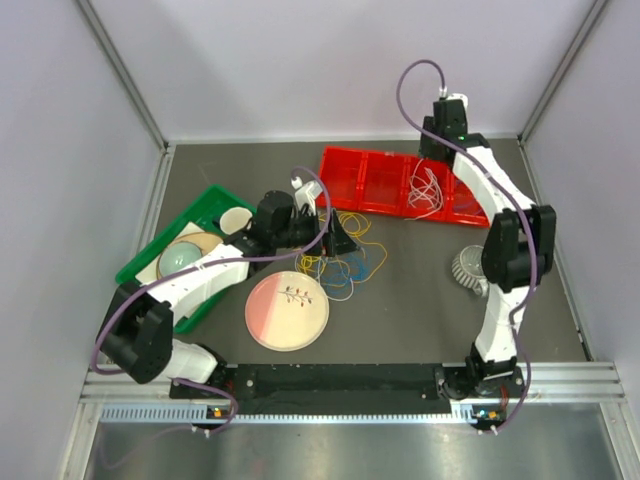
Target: Untangle the cables
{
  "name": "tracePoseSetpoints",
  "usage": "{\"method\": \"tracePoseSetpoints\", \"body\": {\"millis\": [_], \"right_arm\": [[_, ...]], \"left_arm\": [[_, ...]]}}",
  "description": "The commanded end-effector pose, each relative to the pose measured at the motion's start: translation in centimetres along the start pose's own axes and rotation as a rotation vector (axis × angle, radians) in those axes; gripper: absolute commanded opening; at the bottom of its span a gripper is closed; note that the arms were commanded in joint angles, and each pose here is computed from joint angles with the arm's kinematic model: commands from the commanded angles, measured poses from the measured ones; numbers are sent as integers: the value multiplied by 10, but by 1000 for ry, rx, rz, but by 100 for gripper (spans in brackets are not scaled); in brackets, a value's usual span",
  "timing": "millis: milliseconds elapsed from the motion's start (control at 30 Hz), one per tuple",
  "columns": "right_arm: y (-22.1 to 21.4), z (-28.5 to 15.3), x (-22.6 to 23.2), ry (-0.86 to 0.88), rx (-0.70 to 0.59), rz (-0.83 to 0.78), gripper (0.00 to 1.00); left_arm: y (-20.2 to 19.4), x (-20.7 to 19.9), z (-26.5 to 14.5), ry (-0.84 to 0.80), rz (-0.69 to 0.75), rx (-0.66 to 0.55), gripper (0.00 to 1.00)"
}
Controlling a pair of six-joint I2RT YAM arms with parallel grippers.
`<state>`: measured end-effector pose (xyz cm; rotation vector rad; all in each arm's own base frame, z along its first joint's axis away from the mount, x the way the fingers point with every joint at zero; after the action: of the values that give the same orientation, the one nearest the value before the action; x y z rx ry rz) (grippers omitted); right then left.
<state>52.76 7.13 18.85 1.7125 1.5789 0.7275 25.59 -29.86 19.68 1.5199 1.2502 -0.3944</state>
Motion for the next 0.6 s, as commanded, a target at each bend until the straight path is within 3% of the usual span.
{"method": "tracePoseSetpoints", "body": {"millis": [0, 133, 200, 233, 300, 433, 567], "right_arm": [[17, -36, -7, 3, -69, 75, 60], [-28, -40, -12, -23, -5, 196, 60], [-14, -64, -10, 36, -127, 309, 60], [-52, -58, -10, 39, -84, 349, 60], [-51, -68, -11, 63, -152, 425, 58], [-97, -53, -7, 48, -43, 485, 56], [-115, -44, -3, 45, 5, 499, 51]], "left_arm": [[10, -20, -9, -72, 41, -51, 97], [7, -19, -10, -75, 41, -53, 97], [7, -19, -10, -75, 43, -55, 97], [7, -19, -11, -76, 44, -56, 97], [7, -19, -10, -80, 43, -55, 97], [5, -20, -10, -87, 42, -47, 97], [3, -20, -12, -90, 41, -47, 97]]}}
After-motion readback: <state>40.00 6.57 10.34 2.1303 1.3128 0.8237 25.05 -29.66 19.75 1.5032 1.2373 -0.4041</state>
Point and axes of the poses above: each gripper's point midway between its finger pads, its own z axis out along the fingers, its own x axis along the line the jaws close on, y = z × x, the point moved 2 cm from there along -z, back along the fingers, and after that the axes turned 5 degrees about -z, right-handed, at the moved point
